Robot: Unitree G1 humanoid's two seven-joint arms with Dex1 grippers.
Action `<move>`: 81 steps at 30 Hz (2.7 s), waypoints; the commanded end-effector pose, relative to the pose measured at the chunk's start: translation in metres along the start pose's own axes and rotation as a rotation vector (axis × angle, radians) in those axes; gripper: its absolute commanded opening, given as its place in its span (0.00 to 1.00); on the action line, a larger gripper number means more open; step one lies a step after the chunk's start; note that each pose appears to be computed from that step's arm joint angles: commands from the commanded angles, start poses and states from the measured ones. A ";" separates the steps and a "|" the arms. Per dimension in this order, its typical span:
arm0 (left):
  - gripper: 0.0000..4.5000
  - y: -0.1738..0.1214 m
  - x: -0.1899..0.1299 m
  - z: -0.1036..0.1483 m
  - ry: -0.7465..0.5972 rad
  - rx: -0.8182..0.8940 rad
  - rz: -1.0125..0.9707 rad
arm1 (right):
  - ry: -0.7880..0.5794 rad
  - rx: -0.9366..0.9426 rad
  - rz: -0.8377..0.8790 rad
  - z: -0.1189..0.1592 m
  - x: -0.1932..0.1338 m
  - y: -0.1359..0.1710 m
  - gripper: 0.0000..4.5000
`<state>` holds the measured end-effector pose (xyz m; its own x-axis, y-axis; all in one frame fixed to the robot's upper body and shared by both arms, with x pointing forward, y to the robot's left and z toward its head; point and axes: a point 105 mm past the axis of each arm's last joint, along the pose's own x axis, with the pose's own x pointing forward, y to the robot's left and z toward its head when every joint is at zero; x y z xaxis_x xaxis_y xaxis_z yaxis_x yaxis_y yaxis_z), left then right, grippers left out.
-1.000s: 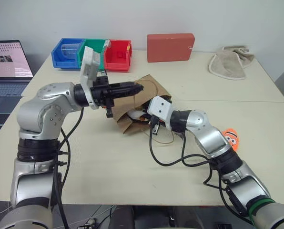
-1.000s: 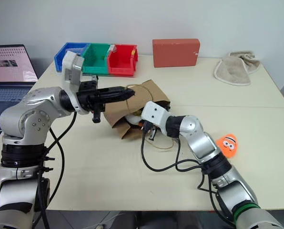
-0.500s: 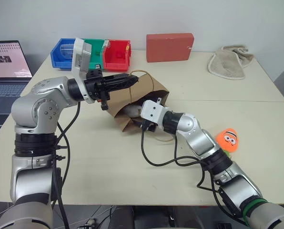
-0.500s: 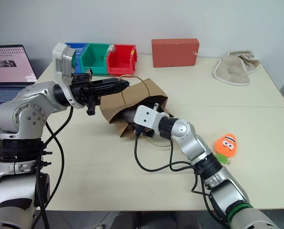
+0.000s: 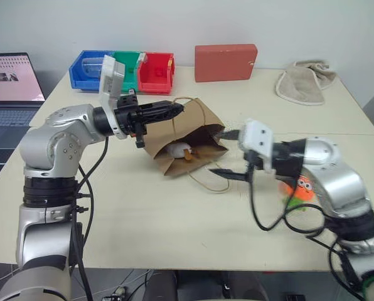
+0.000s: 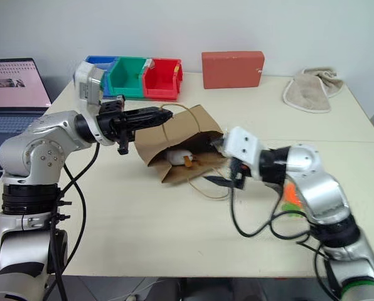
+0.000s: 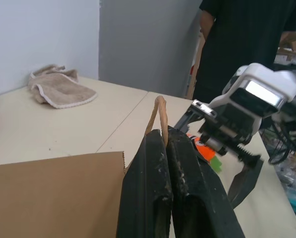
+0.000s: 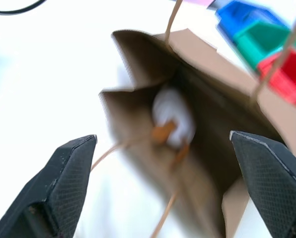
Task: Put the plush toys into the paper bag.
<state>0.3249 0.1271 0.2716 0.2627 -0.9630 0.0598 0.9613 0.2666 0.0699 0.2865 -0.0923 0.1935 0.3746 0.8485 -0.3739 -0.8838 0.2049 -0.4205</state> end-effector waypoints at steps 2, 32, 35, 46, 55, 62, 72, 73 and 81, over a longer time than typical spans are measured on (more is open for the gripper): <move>0.00 -0.005 -0.001 0.008 -0.014 0.049 -0.020 | 0.155 0.033 -0.080 -0.027 -0.051 -0.006 1.00; 0.00 -0.009 -0.003 0.001 0.004 0.049 -0.009 | 0.620 0.007 -0.213 -0.137 -0.117 -0.013 0.04; 0.00 -0.008 -0.004 0.003 0.003 0.050 -0.007 | 0.593 -0.015 -0.212 -0.130 -0.114 -0.016 0.00; 0.00 -0.006 -0.006 0.016 -0.009 0.067 -0.008 | 0.031 -0.029 0.021 -0.002 -0.022 0.005 0.00; 0.00 -0.008 -0.006 0.021 -0.009 0.079 -0.015 | -0.107 -0.052 -0.011 0.023 0.046 -0.006 0.00; 0.00 -0.010 -0.008 0.025 -0.001 0.087 -0.021 | -0.105 -0.113 -0.139 0.025 0.075 -0.028 0.00; 0.00 -0.013 -0.007 0.024 0.001 0.083 -0.034 | -0.064 -0.183 -0.440 0.016 0.107 -0.057 0.14; 0.00 -0.013 -0.007 0.024 0.002 0.083 -0.035 | -0.069 -0.178 -0.437 0.017 0.108 -0.057 0.20; 0.00 -0.009 -0.007 0.023 0.000 0.079 -0.022 | -0.086 -0.144 -0.410 0.020 0.105 -0.054 0.85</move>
<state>0.3171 0.1311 0.2778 0.2548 -0.9667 0.0236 0.9619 0.2559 0.0962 0.3706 -0.0032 0.1736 0.6618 0.7357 -0.1441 -0.6344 0.4472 -0.6305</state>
